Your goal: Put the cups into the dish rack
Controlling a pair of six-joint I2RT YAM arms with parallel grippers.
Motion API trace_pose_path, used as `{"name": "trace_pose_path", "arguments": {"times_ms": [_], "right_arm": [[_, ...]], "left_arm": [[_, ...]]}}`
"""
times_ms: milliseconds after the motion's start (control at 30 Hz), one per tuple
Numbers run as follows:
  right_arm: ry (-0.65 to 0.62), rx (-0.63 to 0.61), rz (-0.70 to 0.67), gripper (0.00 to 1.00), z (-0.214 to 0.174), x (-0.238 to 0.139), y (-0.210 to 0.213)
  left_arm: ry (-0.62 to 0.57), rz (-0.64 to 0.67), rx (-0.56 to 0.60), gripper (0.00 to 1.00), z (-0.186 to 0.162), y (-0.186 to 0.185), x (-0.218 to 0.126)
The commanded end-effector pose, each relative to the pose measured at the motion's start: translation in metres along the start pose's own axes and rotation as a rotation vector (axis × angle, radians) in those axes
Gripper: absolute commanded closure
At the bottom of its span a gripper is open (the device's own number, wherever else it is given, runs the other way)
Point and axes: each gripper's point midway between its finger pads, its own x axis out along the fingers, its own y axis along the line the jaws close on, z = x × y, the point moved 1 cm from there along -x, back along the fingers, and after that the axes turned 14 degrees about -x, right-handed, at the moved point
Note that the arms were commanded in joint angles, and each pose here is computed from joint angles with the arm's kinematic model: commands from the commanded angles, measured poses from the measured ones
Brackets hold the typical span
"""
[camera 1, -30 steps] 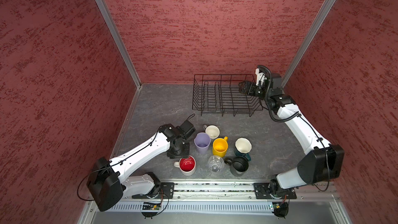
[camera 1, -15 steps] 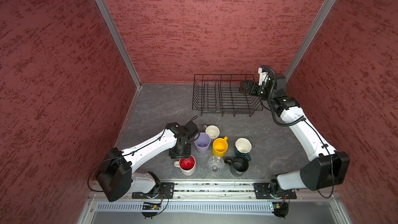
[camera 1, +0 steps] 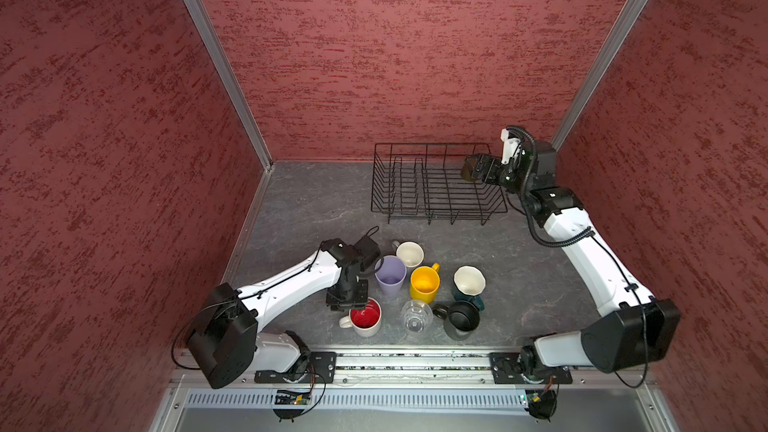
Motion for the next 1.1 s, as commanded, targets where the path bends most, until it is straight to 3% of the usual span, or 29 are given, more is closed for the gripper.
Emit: {"name": "trace_pose_path", "arguments": {"times_ms": [0, 400, 667, 1067], "right_arm": [[-0.045, 0.001, 0.005, 0.02, 0.012, -0.015, 0.006], [-0.056, -0.003, -0.003, 0.02, 0.012, -0.023, 0.007], [-0.062, 0.010, 0.014, 0.01, 0.012, -0.019, 0.008], [-0.055, 0.024, 0.034, 0.01, 0.007, -0.012, 0.009]], "left_arm": [[-0.005, -0.029, -0.016, 0.58, 0.001, -0.004, 0.005], [0.010, -0.022, -0.014, 0.77, -0.001, -0.006, 0.010], [-0.012, -0.002, -0.020, 1.00, -0.002, 0.003, 0.000], [-0.093, -0.013, -0.041, 1.00, 0.005, 0.019, -0.039]]}}
